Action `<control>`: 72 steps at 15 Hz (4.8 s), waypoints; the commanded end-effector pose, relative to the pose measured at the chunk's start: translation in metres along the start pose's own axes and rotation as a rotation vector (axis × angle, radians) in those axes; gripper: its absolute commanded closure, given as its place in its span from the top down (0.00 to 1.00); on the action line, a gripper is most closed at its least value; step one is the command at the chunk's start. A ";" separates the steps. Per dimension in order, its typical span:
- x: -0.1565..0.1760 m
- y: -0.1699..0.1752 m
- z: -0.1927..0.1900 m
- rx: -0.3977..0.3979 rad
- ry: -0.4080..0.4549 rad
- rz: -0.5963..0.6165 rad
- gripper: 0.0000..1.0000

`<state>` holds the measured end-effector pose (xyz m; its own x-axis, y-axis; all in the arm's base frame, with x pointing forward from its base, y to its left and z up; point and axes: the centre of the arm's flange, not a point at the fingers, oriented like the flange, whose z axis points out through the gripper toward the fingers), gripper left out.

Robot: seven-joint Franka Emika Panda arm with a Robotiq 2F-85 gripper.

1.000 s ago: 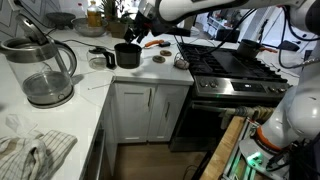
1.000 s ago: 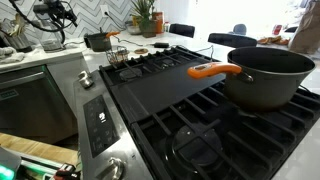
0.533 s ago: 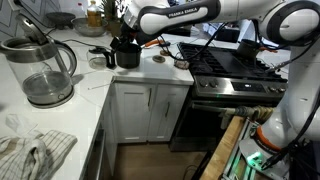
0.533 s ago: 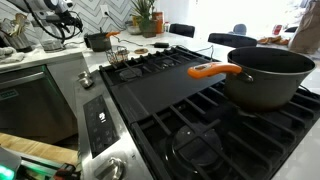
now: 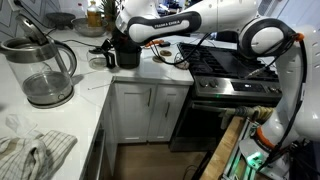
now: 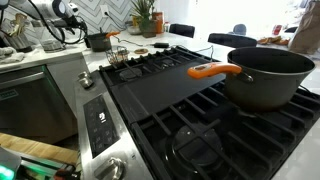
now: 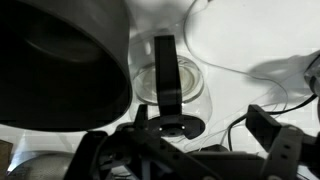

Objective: Put the transparent kettle on the stove

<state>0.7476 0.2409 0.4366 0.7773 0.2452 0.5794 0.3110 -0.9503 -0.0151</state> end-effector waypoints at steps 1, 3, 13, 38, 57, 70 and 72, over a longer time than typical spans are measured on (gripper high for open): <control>0.018 0.002 0.032 -0.013 0.042 -0.006 1.00; 0.018 0.001 0.042 -0.018 0.049 -0.010 1.00; 0.013 -0.001 0.070 -0.053 0.069 -0.073 0.53; 0.043 -0.018 0.007 -0.036 0.261 -0.110 0.07; 0.058 -0.001 -0.095 -0.088 0.456 -0.028 0.07; 0.003 0.051 -0.211 -0.254 0.437 0.354 0.07; -0.009 0.057 -0.228 -0.281 0.444 0.396 0.07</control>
<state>0.7067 0.1504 0.6161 0.4736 -0.1253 0.8718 -0.0774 -0.9919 -0.1005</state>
